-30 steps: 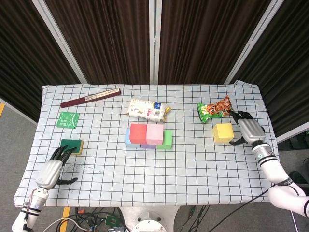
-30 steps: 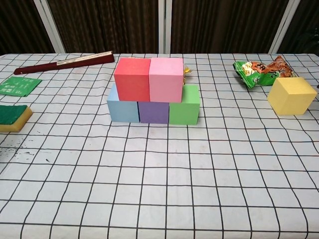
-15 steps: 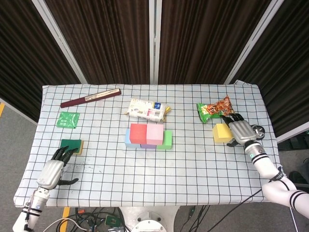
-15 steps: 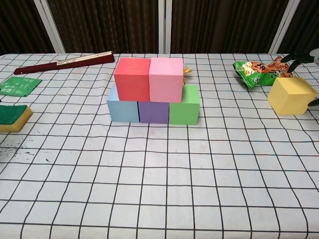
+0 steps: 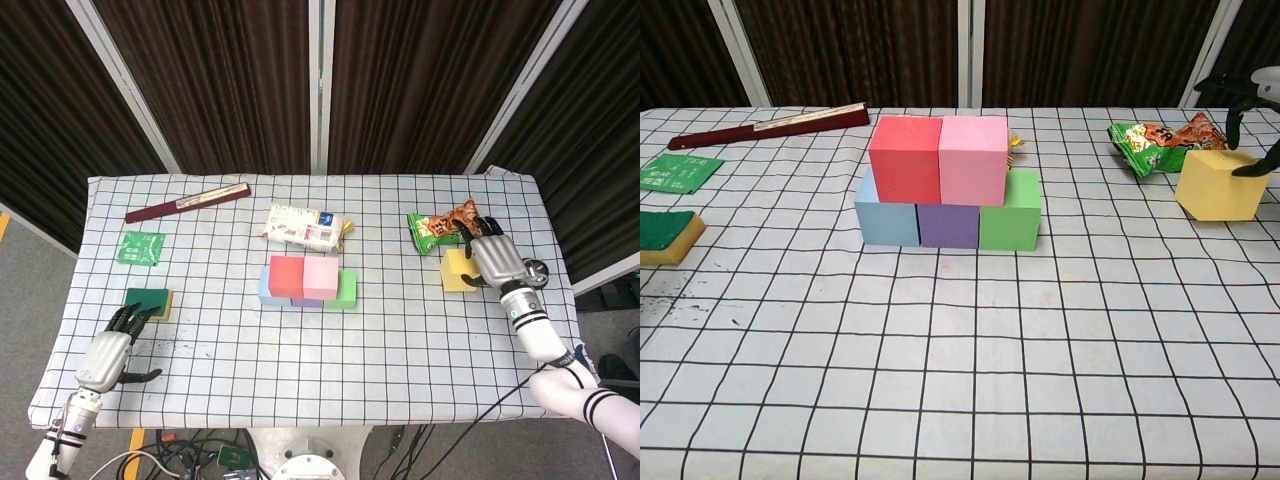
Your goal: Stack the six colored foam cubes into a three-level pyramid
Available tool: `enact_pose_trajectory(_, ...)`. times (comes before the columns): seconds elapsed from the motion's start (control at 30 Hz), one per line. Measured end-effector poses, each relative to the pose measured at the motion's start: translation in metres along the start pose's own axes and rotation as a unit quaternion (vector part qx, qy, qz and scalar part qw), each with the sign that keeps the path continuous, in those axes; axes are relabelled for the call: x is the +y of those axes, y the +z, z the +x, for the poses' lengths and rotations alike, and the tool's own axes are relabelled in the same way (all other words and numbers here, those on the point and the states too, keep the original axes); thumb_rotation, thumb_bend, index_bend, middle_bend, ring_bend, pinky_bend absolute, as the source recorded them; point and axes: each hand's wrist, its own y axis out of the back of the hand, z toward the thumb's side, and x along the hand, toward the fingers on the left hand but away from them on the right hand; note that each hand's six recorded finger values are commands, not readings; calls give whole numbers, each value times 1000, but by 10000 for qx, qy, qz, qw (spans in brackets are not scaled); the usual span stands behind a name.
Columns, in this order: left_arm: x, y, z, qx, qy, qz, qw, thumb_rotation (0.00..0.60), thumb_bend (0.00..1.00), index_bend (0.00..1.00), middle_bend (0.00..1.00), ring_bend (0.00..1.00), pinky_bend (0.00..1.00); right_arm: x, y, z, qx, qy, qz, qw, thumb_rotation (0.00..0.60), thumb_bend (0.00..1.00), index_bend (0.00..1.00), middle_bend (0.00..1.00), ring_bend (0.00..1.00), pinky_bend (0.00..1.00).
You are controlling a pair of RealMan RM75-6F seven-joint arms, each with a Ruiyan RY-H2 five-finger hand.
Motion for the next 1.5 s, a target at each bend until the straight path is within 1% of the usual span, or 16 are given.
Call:
enact_pose_trajectory(0.1,2,0,0,-3,43,-28,10000,600,0,100,145,15,66,13,9,2,118,-147,-183,9997,600,166,0,578,97,0)
enact_pose_trajectory(0.17,3,0,1,-13,80,-55,10000,600,0,100,145,15,66,25,15,5,207,-244,-269,9991,600,129,0,558,96,0)
enact_pose_trajectory(0.27,3,3,1,-56,111,-95,9999,600,0,100,145,15,66,44,23,11,318,-302,-322,9985,600,16,0,436,44,0)
enact_pose_trajectory(0.37,1,6,1,-121,83,-118,9998,600,0,100,145,16,66,57,21,17,276,-122,-197,9994,600,0,0,281,1,0)
enact_pose_trajectory(0.47,-2,7,0,-154,33,-115,9998,600,0,100,145,15,66,53,13,19,128,261,15,9996,600,0,0,134,0,0)
enact_pose_trajectory(0.53,-2,7,0,-147,27,-117,9998,600,0,100,145,15,66,46,6,19,10,537,244,9983,600,0,0,72,0,0)
enact_pose_trajectory(0.6,-3,6,1,-136,22,-120,9998,600,0,100,145,15,66,36,-2,19,-122,785,471,9957,600,0,0,55,0,0)
enact_pose_trajectory(0.7,-4,6,1,-130,-9,-113,9999,600,0,100,145,15,66,20,-10,18,-267,1031,733,9916,600,0,0,56,0,0)
enact_pose_trajectory(0.8,-6,6,1,-127,-41,-97,9999,600,0,100,145,15,66,4,-8,14,-276,1125,857,9896,600,0,0,84,0,0)
enact_pose_trajectory(1.0,-4,6,1,-129,-36,-78,9999,600,0,100,145,16,66,-21,-3,4,-257,1185,1059,9870,600,0,0,166,0,0)
enact_pose_trajectory(1.1,-3,4,1,-104,-32,-78,9999,600,0,100,145,15,66,-26,1,-2,-260,1072,1071,9881,600,0,0,287,0,0)
enact_pose_trajectory(1.17,-2,4,1,-98,-27,-80,9999,600,0,100,145,15,67,-26,3,-5,-258,929,1042,9899,600,0,0,398,5,0)
enact_pose_trajectory(1.23,-2,4,1,-99,-22,-88,9999,600,0,100,145,15,67,-22,5,-8,-239,736,964,9923,600,20,0,511,45,0)
enact_pose_trajectory(1.33,-2,4,0,-120,-24,-91,9999,600,0,100,145,15,67,-13,8,-8,-194,444,787,9957,600,76,0,627,116,0)
enact_pose_trajectory(1.4,-2,4,0,-126,-25,-100,9999,600,0,100,145,16,67,-4,10,-7,-140,279,610,9977,600,97,0,670,138,0)
enact_pose_trajectory(1.5,-2,5,1,-130,-17,-116,9998,600,0,100,145,16,67,13,14,-1,-34,76,404,9992,600,113,0,693,150,0)
